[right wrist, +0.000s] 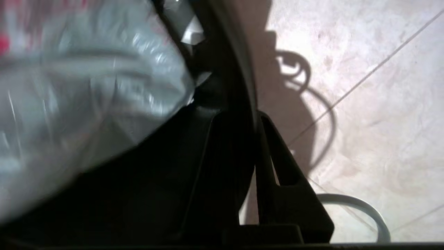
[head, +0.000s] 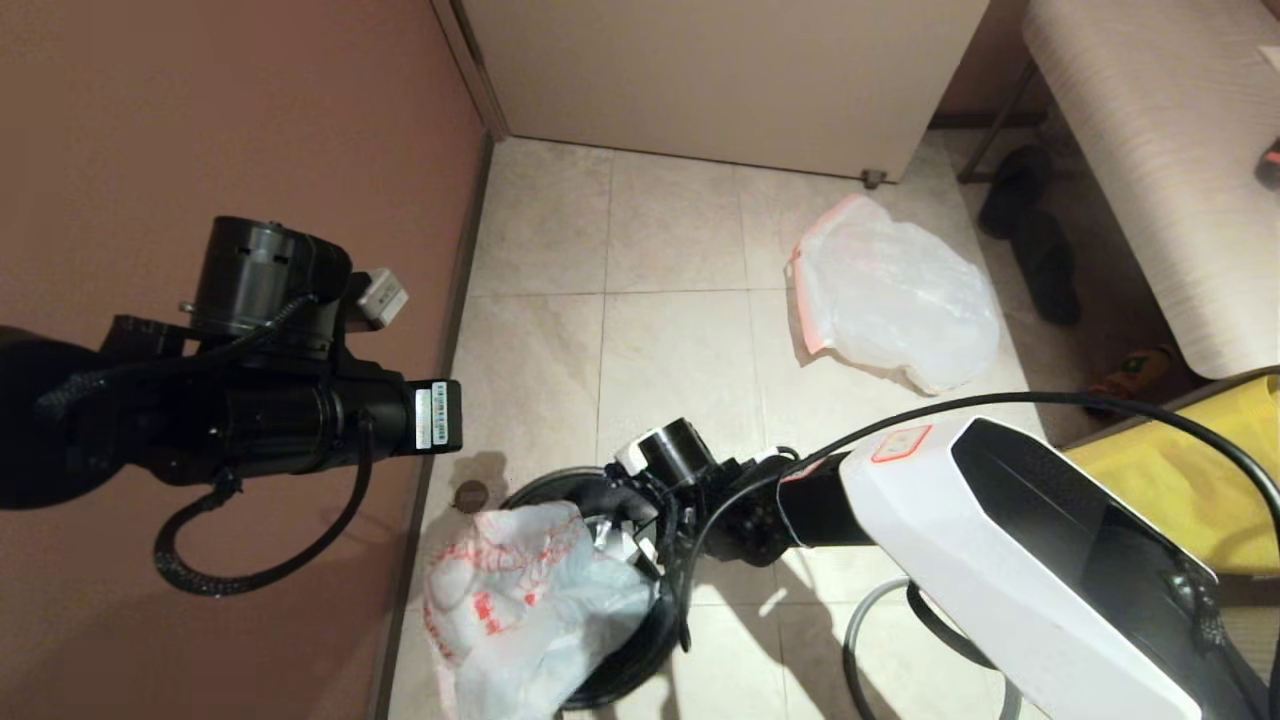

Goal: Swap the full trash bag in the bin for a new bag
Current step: Put the new garbage bag on the trash can

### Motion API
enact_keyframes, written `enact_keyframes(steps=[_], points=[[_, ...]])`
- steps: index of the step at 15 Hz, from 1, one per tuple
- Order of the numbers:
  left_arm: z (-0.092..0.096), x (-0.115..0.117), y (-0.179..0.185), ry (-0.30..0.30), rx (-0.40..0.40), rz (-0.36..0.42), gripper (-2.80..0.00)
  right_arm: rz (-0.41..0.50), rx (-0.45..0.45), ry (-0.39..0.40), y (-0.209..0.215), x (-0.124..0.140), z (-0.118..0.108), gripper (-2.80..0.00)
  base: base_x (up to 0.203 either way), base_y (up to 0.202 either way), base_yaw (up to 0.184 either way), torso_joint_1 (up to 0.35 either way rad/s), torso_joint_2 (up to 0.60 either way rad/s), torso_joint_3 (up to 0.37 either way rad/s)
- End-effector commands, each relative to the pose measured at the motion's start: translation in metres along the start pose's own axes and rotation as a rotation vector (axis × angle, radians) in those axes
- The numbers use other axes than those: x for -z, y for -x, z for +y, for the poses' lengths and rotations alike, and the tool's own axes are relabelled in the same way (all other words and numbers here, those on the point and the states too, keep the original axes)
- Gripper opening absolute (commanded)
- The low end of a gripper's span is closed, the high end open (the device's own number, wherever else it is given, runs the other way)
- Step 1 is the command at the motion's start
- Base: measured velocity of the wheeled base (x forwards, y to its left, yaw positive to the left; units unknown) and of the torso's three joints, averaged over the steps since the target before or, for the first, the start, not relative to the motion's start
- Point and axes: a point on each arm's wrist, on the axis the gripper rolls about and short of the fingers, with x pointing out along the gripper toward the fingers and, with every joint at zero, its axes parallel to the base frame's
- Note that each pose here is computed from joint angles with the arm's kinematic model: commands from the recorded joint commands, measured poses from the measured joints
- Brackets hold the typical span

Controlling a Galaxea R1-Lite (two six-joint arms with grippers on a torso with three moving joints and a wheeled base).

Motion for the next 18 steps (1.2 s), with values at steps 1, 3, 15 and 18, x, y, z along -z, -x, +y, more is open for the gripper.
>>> enact_keyframes(steps=[1, 3, 15, 18], points=[[0.0, 0.0, 0.001, 0.002, 0.001, -0.002, -2.8, -0.012, 0.014, -0.022, 0.014, -0.008, -0.012, -2.8, 0.0, 0.0, 0.0, 0.0, 0.0, 0.0], [0.0, 0.0, 0.001, 0.001, 0.001, -0.002, -2.8, -0.022, 0.034, -0.054, 0.02, -0.013, -0.027, -2.8, 0.0, 0.0, 0.0, 0.0, 0.0, 0.0], [-0.002, 0.003, -0.006, -0.005, 0.002, 0.022, -2.8, -0.04, 0.215, -0.213, 0.01, -0.002, -0.131, -2.8, 0.0, 0.0, 0.0, 0.0, 0.0, 0.0], [-0.004, 0.005, -0.008, -0.01, 0.004, 0.03, -2.8, -0.032, 0.236, -0.221, 0.01, 0.002, -0.145, -2.8, 0.0, 0.0, 0.0, 0.0, 0.0, 0.0]])
